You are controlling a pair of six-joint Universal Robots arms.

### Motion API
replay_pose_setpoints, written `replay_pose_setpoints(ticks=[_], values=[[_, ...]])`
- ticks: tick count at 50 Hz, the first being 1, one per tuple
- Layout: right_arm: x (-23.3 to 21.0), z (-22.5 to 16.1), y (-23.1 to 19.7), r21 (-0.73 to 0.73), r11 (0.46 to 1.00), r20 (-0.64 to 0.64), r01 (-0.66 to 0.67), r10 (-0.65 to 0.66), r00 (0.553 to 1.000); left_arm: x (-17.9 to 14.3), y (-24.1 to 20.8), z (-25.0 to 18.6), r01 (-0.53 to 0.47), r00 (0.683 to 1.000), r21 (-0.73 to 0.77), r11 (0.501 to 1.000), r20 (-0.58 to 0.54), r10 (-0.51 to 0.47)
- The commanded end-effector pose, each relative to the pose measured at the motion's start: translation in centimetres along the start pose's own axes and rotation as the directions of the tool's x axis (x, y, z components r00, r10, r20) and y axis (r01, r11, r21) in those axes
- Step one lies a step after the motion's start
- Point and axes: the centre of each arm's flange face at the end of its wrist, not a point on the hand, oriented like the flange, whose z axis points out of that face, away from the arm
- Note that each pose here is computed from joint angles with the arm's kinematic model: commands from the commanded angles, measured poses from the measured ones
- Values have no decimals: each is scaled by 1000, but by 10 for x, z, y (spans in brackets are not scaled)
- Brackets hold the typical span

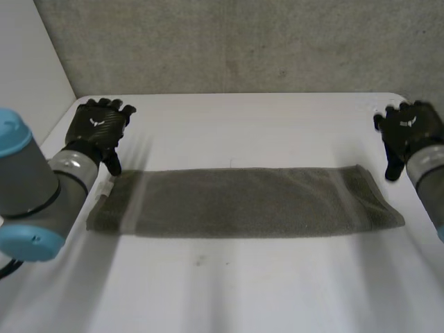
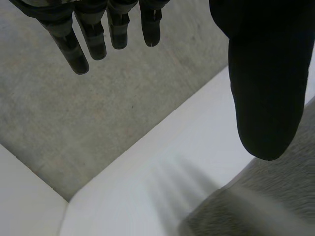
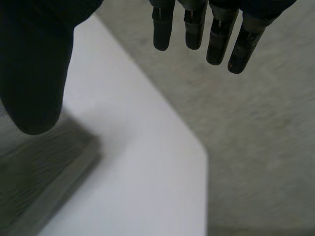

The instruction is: Fold the laundry

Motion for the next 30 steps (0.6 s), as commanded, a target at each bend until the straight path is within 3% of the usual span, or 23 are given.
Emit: replay_pose_setpoints(ticks=[1, 19, 22, 24, 25, 29, 30], values=[[-12, -20, 46, -156, 987, 139, -24, 46, 989, 11, 29, -21, 232, 973, -38, 972, -8, -233], [-35, 11, 102, -195, 981, 170, -25, 59, 984, 5, 31, -20, 245, 969, 9, 969, 19, -245], [-26, 19, 105, -185, 982, 120, -24, 47, 992, 5, 31, -20, 245, 969, 10, 969, 19, -245], [3, 29, 107, -179, 984, -6, -15, 14, 1000, 5, 30, -20, 246, 969, 10, 969, 17, -247], [3, 29, 107, -179, 984, -7, -15, 14, 1000, 5, 30, -21, 246, 969, 10, 969, 17, -247], [53, 31, 99, -178, 982, -216, 57, -95, 972, 4, 27, -22, 247, 969, 19, 969, 18, -248], [54, 31, 99, -178, 982, -216, 57, -96, 972, 4, 26, -22, 247, 969, 24, 969, 19, -248]])
